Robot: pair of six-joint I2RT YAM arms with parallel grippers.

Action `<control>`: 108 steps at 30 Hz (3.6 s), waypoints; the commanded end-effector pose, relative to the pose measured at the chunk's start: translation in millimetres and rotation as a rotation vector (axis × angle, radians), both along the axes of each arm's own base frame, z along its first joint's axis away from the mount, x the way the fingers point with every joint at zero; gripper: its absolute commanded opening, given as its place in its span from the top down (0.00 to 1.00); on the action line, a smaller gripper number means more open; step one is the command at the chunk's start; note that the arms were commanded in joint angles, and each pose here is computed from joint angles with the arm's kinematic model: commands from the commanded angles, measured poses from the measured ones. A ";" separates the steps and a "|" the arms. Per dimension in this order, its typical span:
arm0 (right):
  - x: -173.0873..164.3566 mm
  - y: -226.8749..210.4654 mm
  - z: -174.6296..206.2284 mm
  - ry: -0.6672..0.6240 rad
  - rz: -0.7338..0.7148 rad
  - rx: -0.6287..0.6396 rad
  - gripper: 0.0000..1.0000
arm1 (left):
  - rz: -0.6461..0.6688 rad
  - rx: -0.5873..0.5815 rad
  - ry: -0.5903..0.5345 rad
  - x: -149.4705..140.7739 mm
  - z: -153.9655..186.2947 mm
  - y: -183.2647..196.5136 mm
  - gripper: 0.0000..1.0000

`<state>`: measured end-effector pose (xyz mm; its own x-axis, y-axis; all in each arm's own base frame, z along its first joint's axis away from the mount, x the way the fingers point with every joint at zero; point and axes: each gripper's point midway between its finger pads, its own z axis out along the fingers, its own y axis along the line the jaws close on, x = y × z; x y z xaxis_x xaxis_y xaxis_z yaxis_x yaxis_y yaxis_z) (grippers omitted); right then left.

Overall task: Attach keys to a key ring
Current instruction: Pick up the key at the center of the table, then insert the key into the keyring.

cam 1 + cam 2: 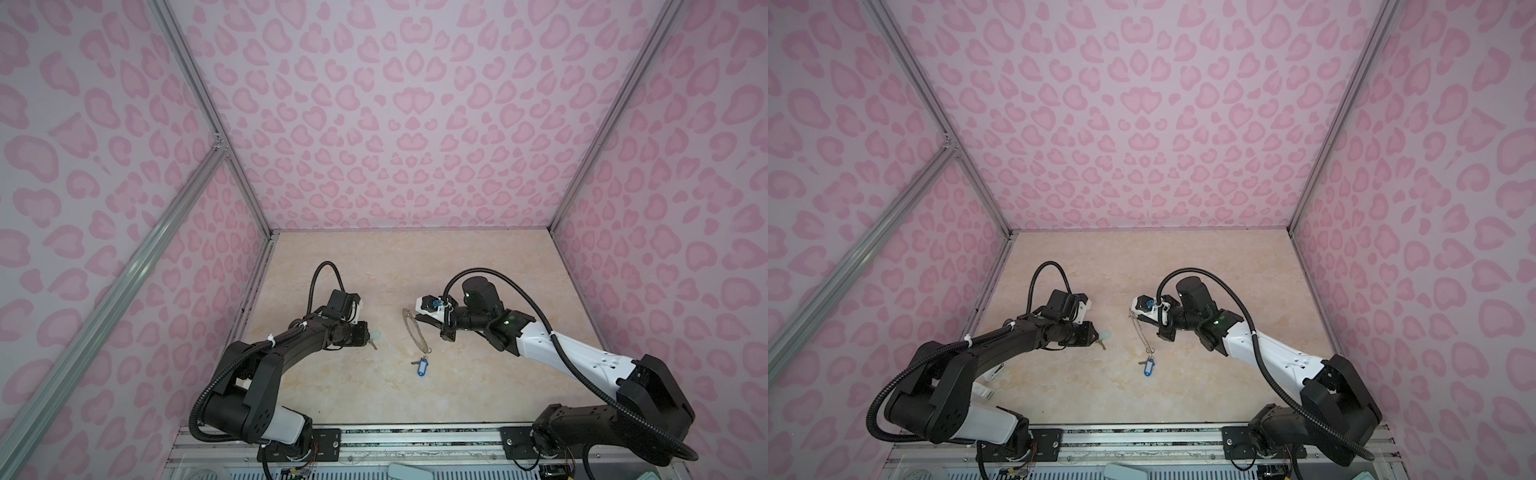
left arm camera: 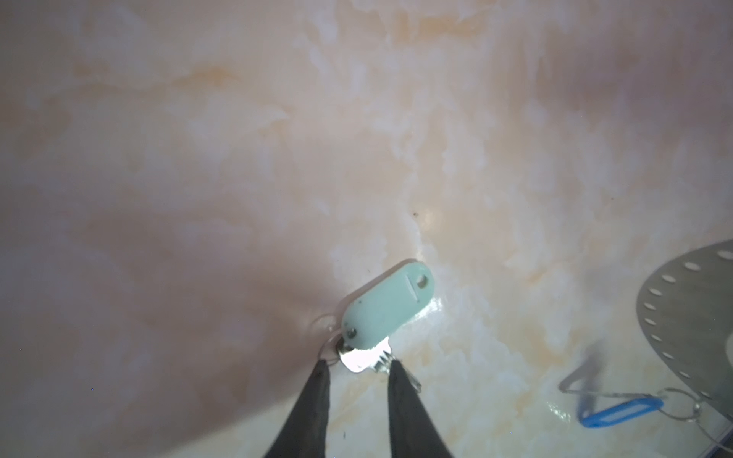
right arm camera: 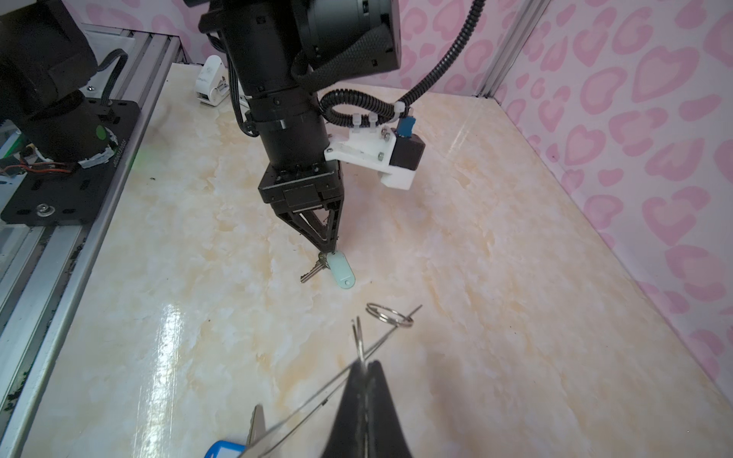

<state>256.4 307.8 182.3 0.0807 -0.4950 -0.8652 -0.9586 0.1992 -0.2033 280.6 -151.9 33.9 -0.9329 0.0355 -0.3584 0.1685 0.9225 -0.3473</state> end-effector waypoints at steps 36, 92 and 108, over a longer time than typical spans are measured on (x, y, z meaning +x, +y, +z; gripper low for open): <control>-0.1 3.8 -4.8 0.006 0.008 -0.019 1.00 | -0.014 -0.006 0.002 3.8 -12.3 -1.1 0.90; 34.8 4.3 21.3 -0.034 -0.180 0.078 1.00 | -0.691 -0.378 -0.701 -22.2 216.1 -109.7 0.97; 19.1 7.0 30.3 -0.083 -0.113 0.165 1.00 | -0.670 -0.366 -0.633 -13.8 200.1 -119.0 0.97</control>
<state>276.3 310.1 198.5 0.0480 -0.4011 -0.9148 -0.9132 0.3534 -0.2028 261.9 -269.0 226.8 -0.3996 0.2898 -0.8697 0.8714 0.4146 -0.2622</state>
